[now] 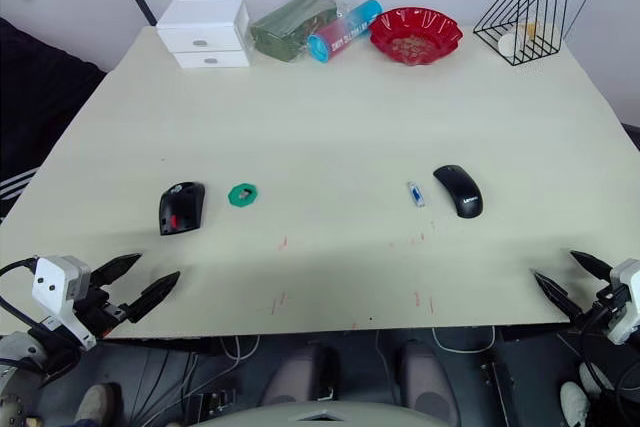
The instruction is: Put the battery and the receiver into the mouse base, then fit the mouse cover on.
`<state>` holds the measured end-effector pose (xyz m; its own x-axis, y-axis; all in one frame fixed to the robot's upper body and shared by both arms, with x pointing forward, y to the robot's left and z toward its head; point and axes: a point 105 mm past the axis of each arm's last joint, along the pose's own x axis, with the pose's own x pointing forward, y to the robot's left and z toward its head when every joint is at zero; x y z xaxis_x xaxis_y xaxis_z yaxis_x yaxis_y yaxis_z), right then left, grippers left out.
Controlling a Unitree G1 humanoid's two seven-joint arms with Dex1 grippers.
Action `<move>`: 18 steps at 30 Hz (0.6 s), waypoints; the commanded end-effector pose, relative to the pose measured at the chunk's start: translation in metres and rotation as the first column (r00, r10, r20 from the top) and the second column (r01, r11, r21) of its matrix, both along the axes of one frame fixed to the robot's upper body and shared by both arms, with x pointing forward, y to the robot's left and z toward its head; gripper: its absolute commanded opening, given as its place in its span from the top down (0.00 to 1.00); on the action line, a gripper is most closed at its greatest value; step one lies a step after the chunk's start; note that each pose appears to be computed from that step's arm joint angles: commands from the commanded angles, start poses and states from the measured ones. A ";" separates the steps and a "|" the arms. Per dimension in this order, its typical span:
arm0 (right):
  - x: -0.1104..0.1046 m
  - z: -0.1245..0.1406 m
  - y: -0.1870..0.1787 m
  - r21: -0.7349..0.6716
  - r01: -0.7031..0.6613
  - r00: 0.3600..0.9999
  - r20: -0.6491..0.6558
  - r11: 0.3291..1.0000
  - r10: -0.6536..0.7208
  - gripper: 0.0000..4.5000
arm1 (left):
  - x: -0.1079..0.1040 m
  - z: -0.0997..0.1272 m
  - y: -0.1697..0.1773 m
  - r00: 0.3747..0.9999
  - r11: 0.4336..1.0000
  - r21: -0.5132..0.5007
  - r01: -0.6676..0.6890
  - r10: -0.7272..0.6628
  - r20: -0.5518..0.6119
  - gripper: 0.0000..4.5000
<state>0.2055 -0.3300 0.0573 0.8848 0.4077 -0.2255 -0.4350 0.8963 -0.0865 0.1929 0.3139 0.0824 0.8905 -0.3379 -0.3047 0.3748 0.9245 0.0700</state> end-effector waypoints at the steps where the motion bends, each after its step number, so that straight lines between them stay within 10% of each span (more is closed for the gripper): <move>1: -0.001 0.012 -0.008 -0.028 0.005 0.999 0.040 1.000 -0.004 0.01 | 0.003 0.012 0.006 0.999 0.999 0.037 -0.009 0.008 0.046 0.00; 18: 0.009 0.021 0.009 -0.054 -0.033 0.996 0.076 0.998 0.037 0.01 | 0.000 0.015 0.004 0.998 1.000 0.012 -0.015 0.014 0.065 0.00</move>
<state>0.2108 -0.3237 0.0679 0.8846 0.4205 -0.2014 -0.4495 0.8840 -0.1285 0.1926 0.3169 0.0844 0.8996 -0.3247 -0.2920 0.3593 0.9304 0.0724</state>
